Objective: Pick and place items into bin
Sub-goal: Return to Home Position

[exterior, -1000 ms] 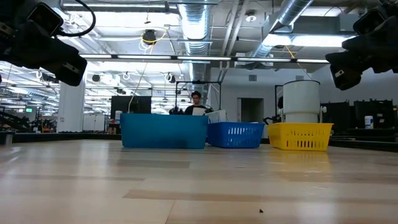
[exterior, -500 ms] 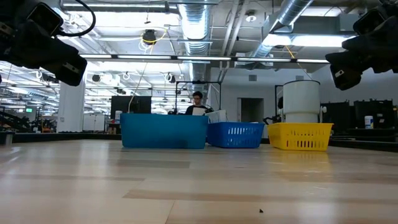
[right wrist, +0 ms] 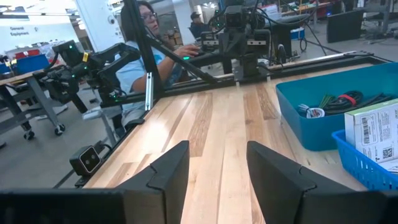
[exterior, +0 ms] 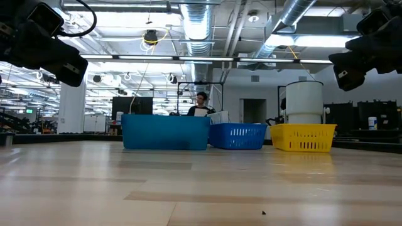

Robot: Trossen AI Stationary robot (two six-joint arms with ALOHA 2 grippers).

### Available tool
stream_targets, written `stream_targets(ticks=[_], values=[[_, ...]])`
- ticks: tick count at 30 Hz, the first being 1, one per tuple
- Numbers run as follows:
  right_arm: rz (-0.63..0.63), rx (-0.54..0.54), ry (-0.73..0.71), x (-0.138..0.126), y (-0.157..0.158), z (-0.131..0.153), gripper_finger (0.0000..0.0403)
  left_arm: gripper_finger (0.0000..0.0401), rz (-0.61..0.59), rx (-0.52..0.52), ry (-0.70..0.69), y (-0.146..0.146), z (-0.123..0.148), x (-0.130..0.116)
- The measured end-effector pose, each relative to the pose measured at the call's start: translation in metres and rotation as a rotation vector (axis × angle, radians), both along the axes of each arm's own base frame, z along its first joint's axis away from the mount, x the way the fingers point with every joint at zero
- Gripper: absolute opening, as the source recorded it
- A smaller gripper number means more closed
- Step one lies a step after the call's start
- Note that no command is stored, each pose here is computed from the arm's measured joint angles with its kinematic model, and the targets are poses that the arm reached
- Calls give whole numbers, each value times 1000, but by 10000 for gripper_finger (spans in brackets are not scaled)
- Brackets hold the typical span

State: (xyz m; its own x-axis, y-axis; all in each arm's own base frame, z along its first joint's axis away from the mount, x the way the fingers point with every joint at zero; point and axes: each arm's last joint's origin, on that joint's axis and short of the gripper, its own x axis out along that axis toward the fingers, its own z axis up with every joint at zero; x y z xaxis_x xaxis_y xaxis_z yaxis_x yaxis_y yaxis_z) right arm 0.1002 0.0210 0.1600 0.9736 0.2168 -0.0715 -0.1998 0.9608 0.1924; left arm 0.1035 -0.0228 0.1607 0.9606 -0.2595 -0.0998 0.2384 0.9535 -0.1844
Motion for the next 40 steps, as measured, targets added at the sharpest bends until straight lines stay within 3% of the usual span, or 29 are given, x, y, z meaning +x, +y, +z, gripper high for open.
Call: stream_targets(ticks=[40], values=[[0,0,0,0,0,0,157,0,0,0,0,0,0,0]])
